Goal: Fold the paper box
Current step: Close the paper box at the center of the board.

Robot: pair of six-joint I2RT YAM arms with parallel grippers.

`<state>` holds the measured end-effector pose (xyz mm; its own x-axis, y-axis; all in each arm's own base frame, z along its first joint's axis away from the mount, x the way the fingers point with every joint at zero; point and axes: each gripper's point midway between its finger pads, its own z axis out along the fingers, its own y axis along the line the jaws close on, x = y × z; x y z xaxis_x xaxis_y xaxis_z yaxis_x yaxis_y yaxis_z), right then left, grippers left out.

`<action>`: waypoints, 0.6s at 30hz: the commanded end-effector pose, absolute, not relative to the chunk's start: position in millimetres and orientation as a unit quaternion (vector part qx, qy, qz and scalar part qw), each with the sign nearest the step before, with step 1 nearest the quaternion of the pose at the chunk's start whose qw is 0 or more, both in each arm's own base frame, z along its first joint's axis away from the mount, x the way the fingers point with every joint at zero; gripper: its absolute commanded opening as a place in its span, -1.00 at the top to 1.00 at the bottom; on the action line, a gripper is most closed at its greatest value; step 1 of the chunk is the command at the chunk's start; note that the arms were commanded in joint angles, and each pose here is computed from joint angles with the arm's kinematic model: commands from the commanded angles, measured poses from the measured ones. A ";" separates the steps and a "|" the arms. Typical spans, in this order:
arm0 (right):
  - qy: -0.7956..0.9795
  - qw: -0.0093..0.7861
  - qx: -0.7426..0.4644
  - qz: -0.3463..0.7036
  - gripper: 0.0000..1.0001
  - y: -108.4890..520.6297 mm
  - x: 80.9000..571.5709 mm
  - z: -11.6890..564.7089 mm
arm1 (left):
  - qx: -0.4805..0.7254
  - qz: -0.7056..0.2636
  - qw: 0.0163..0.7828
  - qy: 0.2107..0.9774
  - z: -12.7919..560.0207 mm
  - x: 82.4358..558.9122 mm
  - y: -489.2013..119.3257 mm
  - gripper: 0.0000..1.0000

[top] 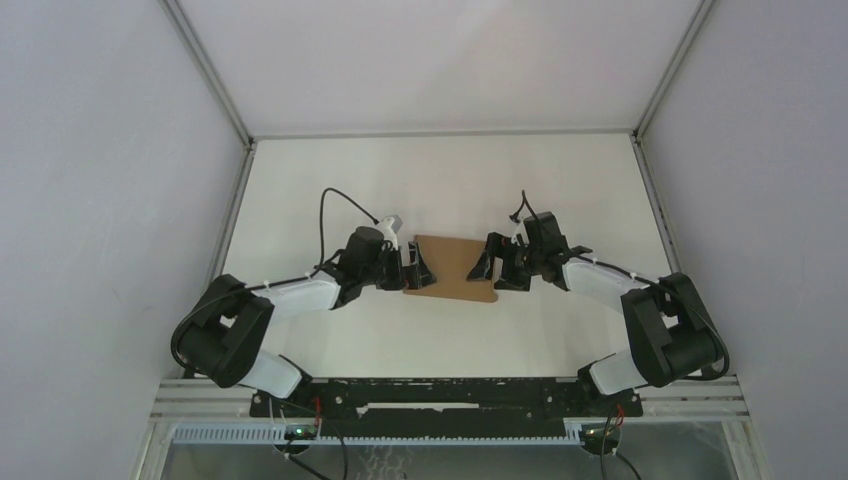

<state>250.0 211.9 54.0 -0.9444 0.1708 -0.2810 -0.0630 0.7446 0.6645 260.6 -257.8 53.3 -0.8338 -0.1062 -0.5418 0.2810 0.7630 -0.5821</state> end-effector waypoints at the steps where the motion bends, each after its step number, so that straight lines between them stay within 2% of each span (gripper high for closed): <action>1: 0.909 0.182 0.022 0.373 -0.99 218.4 253.7 66.0 | 0.052 -0.359 0.292 0.885 60.2 259.8 -263.6 -1.00; 18: 0.909 0.193 0.021 0.367 -0.99 215.7 257.3 66.7 | 0.054 -0.353 0.284 0.890 53.4 252.6 -263.1 -0.99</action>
